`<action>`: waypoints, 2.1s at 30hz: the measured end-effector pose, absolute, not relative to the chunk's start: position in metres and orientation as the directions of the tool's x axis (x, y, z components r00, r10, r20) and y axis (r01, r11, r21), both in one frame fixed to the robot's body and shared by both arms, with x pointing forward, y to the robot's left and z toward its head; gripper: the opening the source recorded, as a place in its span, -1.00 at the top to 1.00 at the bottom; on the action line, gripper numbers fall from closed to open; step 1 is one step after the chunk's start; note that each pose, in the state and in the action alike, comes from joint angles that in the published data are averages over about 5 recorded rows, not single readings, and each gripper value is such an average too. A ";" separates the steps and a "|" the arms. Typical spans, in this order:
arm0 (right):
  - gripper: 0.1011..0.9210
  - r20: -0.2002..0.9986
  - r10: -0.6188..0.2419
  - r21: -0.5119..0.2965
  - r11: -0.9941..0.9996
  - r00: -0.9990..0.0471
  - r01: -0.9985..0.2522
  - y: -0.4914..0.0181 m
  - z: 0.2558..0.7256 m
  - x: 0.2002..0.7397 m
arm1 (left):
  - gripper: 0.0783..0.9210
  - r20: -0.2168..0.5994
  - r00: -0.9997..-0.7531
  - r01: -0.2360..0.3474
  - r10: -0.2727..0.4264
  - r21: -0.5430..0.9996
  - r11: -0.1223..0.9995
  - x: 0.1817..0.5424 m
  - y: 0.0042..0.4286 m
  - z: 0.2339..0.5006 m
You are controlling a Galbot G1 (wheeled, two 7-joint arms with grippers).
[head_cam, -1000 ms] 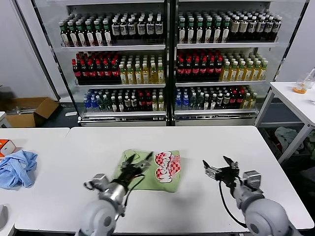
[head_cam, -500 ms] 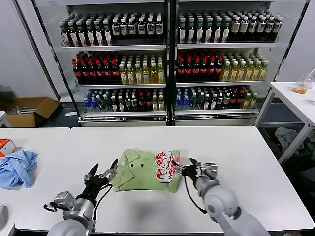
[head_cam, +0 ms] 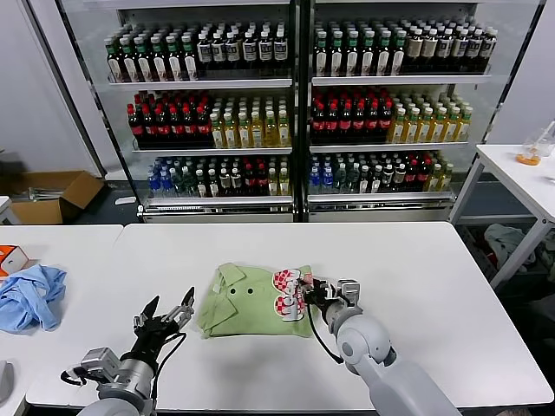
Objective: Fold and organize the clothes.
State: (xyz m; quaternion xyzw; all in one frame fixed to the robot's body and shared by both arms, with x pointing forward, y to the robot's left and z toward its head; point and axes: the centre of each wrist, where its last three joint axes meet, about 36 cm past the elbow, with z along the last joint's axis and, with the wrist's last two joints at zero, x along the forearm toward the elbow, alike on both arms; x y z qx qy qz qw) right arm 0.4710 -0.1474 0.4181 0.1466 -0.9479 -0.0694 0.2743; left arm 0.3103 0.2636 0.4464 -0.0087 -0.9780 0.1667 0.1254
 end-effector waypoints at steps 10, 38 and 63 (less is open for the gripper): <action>0.96 0.500 -0.289 0.151 0.957 -0.817 -0.246 -0.151 0.410 0.489 | -0.77 0.246 -0.968 -0.032 0.051 -0.322 0.946 0.308 0.266 0.446; 0.44 0.355 -0.140 -0.152 0.967 -0.924 -0.205 -0.270 0.426 0.539 | -0.77 0.236 -0.970 -0.008 0.060 -0.277 0.961 0.317 0.262 0.445; -0.76 0.050 -0.110 -0.169 0.979 -0.993 -0.117 -0.297 0.426 0.367 | -0.77 0.182 -0.982 0.013 0.049 -0.192 0.981 0.303 0.253 0.450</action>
